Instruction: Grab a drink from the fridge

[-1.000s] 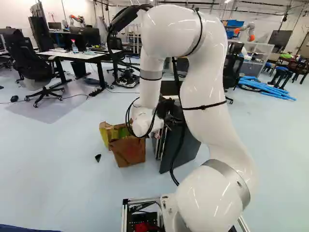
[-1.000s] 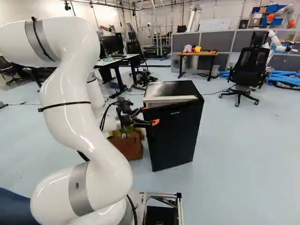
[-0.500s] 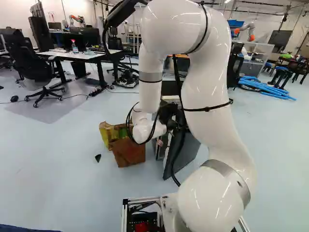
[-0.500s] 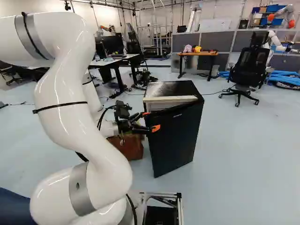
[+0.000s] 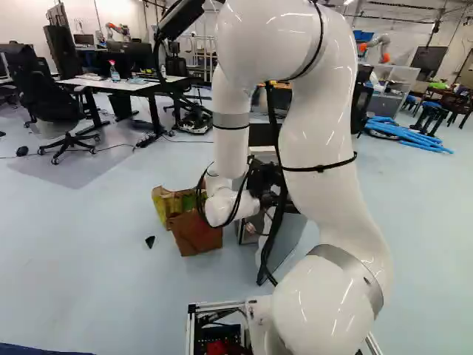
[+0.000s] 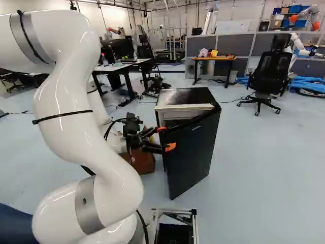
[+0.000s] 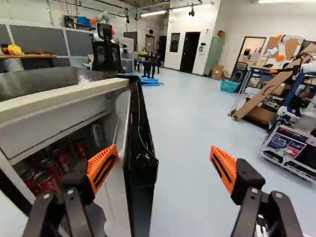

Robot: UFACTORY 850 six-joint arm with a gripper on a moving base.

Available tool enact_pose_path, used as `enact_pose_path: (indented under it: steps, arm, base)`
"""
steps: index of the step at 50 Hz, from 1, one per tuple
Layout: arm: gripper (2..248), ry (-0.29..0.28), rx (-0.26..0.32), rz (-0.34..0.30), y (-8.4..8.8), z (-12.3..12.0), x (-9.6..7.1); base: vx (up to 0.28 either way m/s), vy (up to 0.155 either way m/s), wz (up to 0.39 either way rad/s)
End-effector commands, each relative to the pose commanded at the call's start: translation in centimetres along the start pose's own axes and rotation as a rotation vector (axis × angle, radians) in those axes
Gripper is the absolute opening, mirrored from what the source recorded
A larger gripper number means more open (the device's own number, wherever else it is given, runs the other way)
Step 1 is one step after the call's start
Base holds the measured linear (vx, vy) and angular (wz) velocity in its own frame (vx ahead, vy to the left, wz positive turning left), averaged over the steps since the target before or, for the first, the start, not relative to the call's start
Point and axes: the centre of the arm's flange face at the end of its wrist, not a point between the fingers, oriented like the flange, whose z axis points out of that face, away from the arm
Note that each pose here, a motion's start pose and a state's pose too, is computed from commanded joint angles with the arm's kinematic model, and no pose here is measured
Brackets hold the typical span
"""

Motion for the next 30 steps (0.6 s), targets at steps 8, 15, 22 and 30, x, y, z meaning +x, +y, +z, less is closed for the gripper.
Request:
enact_pose_path:
  steps: [8,15,22,30]
  arm:
    - [247,0.011,-0.049,-0.001,0.8,0.2,0.0]
    - [247,0.022,-0.095,-0.001,1.5,0.3,0.1]
    - [247,0.033,-0.144,0.001,2.1,0.5,0.2]
    - [247,0.036,-0.206,0.011,2.5,0.8,0.3]
  base:
    - [0.0,0.0,0.0]
    - [0.0,0.0,0.0]
    - [0.0,0.0,0.0]
    - [0.0,0.0,0.0]
